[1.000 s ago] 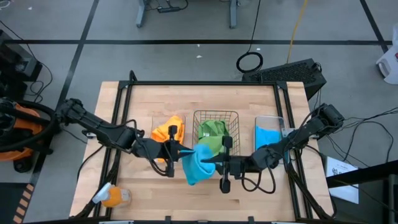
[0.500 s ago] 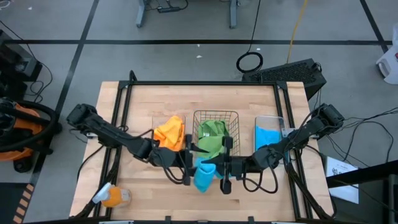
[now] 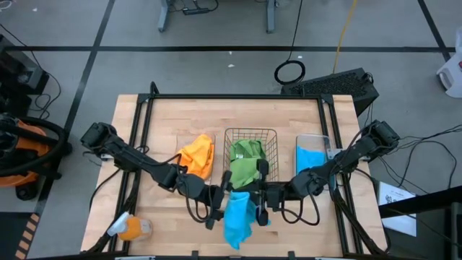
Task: Sort microfiber towel by color & place in baskets
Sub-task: Put the blue microfiber towel into the right transparent bin
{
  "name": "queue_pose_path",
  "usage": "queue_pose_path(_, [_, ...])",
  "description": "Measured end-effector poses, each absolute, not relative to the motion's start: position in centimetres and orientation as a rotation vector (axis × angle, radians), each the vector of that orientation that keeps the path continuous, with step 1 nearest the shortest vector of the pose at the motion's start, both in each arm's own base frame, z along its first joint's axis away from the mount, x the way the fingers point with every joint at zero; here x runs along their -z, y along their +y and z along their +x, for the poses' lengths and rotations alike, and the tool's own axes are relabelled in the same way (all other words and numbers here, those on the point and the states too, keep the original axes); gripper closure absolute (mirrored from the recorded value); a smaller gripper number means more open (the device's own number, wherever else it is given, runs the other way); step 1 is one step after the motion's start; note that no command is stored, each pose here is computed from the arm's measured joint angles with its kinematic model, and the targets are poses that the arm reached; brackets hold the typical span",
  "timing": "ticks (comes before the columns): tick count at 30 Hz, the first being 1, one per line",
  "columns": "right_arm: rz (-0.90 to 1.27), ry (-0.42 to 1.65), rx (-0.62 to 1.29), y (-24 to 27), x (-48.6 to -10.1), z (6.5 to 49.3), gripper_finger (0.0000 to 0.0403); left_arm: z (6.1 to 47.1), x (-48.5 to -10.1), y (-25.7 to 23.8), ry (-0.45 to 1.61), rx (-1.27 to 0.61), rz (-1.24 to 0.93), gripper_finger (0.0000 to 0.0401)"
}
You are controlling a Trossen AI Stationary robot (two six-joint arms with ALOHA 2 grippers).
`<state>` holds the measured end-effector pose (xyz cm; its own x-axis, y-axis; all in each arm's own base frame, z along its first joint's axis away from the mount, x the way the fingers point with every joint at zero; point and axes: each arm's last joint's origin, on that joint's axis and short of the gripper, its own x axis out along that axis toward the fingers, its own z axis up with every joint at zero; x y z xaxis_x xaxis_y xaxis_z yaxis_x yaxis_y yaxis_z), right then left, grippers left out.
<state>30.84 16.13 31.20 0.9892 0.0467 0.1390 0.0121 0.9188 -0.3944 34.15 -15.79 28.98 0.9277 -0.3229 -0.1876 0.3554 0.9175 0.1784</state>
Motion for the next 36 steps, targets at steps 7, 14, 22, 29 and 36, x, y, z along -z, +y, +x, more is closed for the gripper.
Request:
queue_pose_path(7, [-0.438,-0.089,0.038,15.9,-30.8,30.9,0.0399,33.8,-28.8,-16.5,0.176,0.372,0.221,0.0293])
queue_pose_path(14, [-0.407,-0.01,0.151,16.2,-30.2,30.5,0.0399,33.7,-28.6,-16.4,0.2,0.305,0.203,0.0383])
queue_pose_path(22, [-0.394,0.049,0.215,18.5,-29.7,28.8,0.0399,33.5,-28.5,-15.7,0.255,0.13,0.25,0.0395])
queue_pose_path(29, [-0.342,0.114,0.244,20.5,-28.7,27.0,0.0399,32.9,-29.6,-15.1,0.234,0.035,0.251,0.0396])
queue_pose_path(36, [-0.219,0.168,0.222,21.2,-27.7,26.3,0.0394,32.7,-30.2,-15.2,0.203,0.037,0.237,0.0394])
